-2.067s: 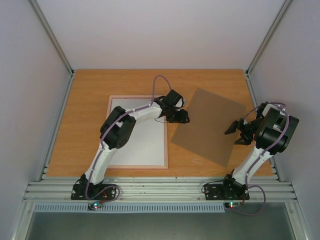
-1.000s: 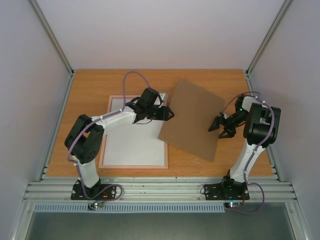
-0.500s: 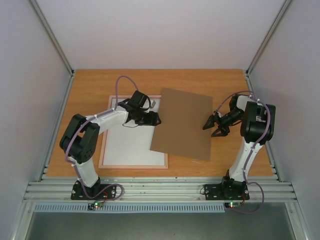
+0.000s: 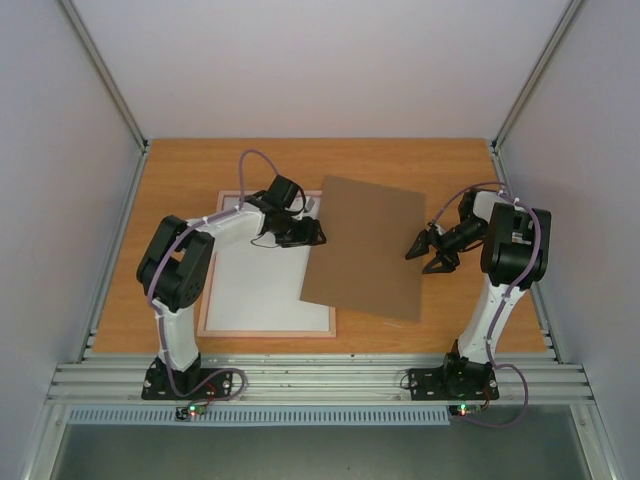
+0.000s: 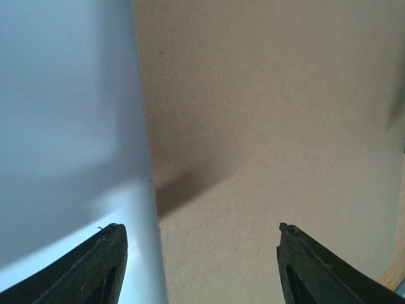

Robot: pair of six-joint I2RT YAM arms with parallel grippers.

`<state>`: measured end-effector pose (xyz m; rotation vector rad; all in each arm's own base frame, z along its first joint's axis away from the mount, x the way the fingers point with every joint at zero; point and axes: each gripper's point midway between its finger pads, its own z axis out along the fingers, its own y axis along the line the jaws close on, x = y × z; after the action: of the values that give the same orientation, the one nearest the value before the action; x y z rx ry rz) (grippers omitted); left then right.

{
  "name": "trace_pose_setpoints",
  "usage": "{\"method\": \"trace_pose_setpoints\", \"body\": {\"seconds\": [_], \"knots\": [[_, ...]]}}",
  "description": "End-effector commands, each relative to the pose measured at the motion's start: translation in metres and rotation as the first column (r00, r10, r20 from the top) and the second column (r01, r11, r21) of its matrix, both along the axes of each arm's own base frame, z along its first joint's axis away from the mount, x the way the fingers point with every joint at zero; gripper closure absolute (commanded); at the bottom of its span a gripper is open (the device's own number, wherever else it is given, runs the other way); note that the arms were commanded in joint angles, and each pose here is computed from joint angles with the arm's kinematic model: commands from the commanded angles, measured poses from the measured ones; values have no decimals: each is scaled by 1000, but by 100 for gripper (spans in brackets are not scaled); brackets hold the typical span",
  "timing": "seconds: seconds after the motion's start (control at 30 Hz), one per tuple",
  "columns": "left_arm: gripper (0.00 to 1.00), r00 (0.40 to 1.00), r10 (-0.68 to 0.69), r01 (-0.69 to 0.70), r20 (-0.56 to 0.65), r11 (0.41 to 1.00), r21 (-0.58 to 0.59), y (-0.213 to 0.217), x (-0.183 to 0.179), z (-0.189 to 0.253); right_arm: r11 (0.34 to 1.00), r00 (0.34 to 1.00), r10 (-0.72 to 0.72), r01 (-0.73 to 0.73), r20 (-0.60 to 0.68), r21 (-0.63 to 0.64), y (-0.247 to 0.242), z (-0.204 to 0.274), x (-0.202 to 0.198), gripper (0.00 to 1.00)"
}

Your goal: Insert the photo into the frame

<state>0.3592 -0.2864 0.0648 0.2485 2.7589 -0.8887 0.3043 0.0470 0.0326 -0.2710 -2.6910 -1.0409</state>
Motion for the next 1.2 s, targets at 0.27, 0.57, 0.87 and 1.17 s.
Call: {"method": "trace_pose_setpoints", "body": {"seconds": [0.27, 0.57, 0.87, 1.17], "knots": [[33, 997, 38, -39, -68, 999, -19, -6, 7, -15, 997, 996, 41, -37, 77, -61, -5, -29, 13, 28], [47, 997, -1, -10, -81, 991, -132, -25, 7, 1, 998, 996, 36, -32, 80, -49, -3, -28, 14, 28], [73, 990, -64, 96, 124, 958, -271, -47, 3, 91, 999, 993, -1, -3, 120, 36, 8, -15, 24, 29], [66, 978, -83, 148, 194, 924, -352, -70, 0, 143, 992, 974, -49, 21, 223, 128, 17, 16, 45, 30]]}}
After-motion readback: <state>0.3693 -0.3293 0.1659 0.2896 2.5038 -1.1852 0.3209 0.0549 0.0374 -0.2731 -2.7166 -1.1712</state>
